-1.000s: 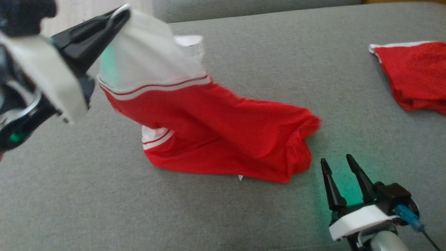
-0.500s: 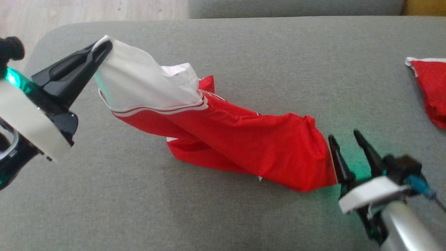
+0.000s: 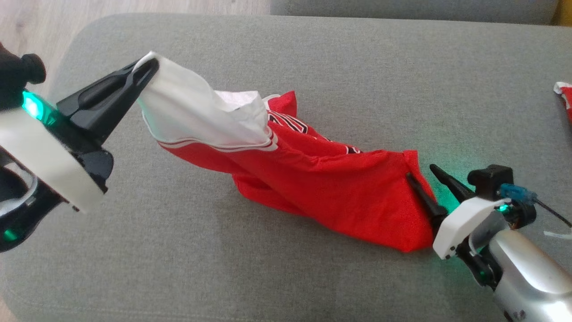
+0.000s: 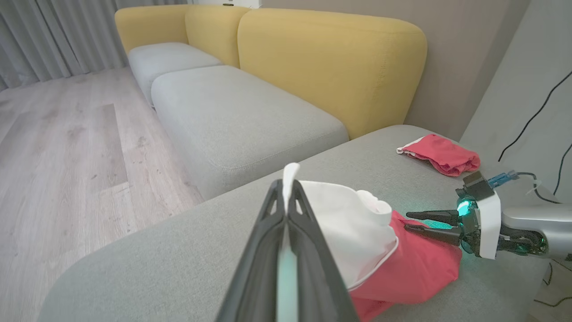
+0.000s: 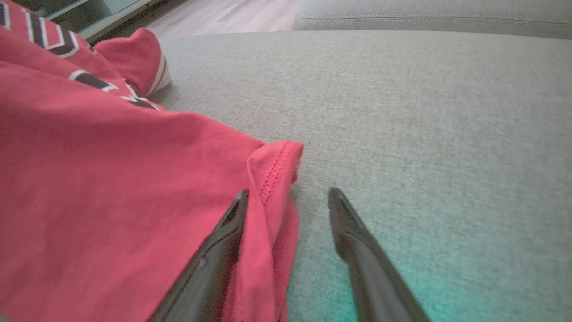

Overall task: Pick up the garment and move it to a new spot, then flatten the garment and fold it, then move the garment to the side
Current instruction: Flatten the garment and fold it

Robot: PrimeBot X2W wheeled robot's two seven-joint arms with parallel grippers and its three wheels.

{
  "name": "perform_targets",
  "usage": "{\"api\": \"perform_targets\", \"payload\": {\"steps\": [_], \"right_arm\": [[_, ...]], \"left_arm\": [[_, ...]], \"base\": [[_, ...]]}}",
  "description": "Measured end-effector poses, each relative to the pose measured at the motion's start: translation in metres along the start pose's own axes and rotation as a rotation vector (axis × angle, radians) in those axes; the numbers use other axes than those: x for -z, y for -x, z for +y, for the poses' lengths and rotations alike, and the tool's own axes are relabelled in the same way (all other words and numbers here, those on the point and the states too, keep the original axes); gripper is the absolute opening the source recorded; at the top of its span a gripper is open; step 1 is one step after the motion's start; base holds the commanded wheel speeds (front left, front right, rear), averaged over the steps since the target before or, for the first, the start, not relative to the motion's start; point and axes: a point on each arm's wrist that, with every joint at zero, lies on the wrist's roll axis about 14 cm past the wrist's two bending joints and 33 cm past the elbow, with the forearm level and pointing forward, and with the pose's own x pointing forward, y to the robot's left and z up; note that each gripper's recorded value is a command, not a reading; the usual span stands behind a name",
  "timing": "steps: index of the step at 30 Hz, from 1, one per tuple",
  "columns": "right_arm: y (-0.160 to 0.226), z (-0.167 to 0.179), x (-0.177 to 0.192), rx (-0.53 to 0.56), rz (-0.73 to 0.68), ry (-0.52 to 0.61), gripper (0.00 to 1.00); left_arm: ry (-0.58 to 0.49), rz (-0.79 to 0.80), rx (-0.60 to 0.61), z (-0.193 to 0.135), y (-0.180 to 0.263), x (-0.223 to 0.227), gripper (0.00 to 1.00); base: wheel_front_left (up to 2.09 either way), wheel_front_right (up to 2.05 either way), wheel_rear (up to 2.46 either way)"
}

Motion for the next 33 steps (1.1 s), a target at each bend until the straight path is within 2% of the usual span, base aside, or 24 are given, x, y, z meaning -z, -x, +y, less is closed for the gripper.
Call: {"api": "perform_targets", "payload": {"steps": [3, 6, 9, 13, 15, 17, 19, 21, 23, 26, 28, 29, 30, 31, 32, 33], "right_arm": [[-0.003, -0.005, -0.004, 0.011, -0.025, -0.015, 0.0], [-0.006, -0.013, -0.027, 0.026, -0.104, -0.011, 0.0], [0.0, -0.041, -0.069, 0.09, -0.232, 0.017, 0.0], [0.026, -0.089, -0.139, 0.216, -0.418, 0.077, 0.0], [0.046, -0.105, -0.176, 0.264, -0.515, 0.113, 0.0], [0.068, -0.113, -0.205, 0.293, -0.6, 0.152, 0.0], [0.087, -0.116, -0.216, 0.314, -0.644, 0.176, 0.0], [0.096, -0.117, -0.193, 0.319, -0.618, 0.161, 0.0], [0.095, -0.112, -0.134, 0.307, -0.509, 0.092, 0.0], [0.105, -0.094, -0.033, 0.297, -0.306, -0.024, 0.0], [0.117, -0.078, 0.014, 0.288, -0.209, -0.092, 0.0], [0.117, -0.078, 0.014, 0.288, -0.209, -0.092, 0.0], [0.125, -0.061, 0.049, 0.275, -0.127, -0.143, 0.0], [0.129, -0.055, 0.061, 0.272, -0.101, -0.163, 0.0], [0.129, -0.055, 0.061, 0.272, -0.101, -0.163, 0.33], [0.131, -0.051, 0.067, 0.273, -0.088, -0.181, 1.0]], "left_arm": [[-0.04, -0.036, 0.011, 0.0, -0.007, -0.003, 0.0], [-0.097, -0.094, 0.034, -0.001, -0.021, -0.014, 0.0], [-0.198, -0.207, 0.04, -0.003, -0.037, -0.046, 0.0], [-0.336, -0.435, 0.012, -0.003, -0.047, -0.114, 0.0], [-0.366, -0.541, 0.012, -0.008, -0.045, -0.144, 0.0], [-0.368, -0.587, 0.036, -0.015, -0.043, -0.157, 0.0], [-0.353, -0.596, 0.061, -0.022, -0.04, -0.156, 0.0], [-0.313, -0.567, 0.078, -0.025, -0.036, -0.139, 0.0], [-0.245, -0.49, 0.069, -0.021, -0.032, -0.102, 0.0], [-0.106, -0.32, 0.035, -0.019, -0.024, -0.024, 0.0], [-0.006, -0.225, 0.016, -0.027, -0.014, 0.023, 0.0], [-0.006, -0.225, 0.016, -0.027, -0.014, 0.023, 0.0], [0.075, -0.16, -0.02, -0.032, -0.004, 0.057, 0.0], [0.105, -0.142, -0.04, -0.033, 0.0, 0.068, 0.0], [0.105, -0.142, -0.04, -0.033, 0.0, 0.068, 0.0], [0.126, -0.13, -0.053, -0.036, 0.003, 0.075, 0.0]], "base": [[0.0, 0.0, 0.0], [0.0, 0.0, 0.0], [0.0, 0.0, 0.0], [0.0, 0.0, 0.0], [0.0, 0.0, 0.0], [0.0, 0.0, 0.0], [0.0, 0.0, 0.0], [0.0, 0.0, 0.0], [0.0, 0.0, 0.0], [0.0, 0.0, 0.0], [0.0, 0.0, 0.0], [0.0, 0.0, 0.0], [0.0, 0.0, 0.0], [0.0, 0.0, 0.0], [0.0, 0.0, 0.0], [0.0, 0.0, 0.0]]}}
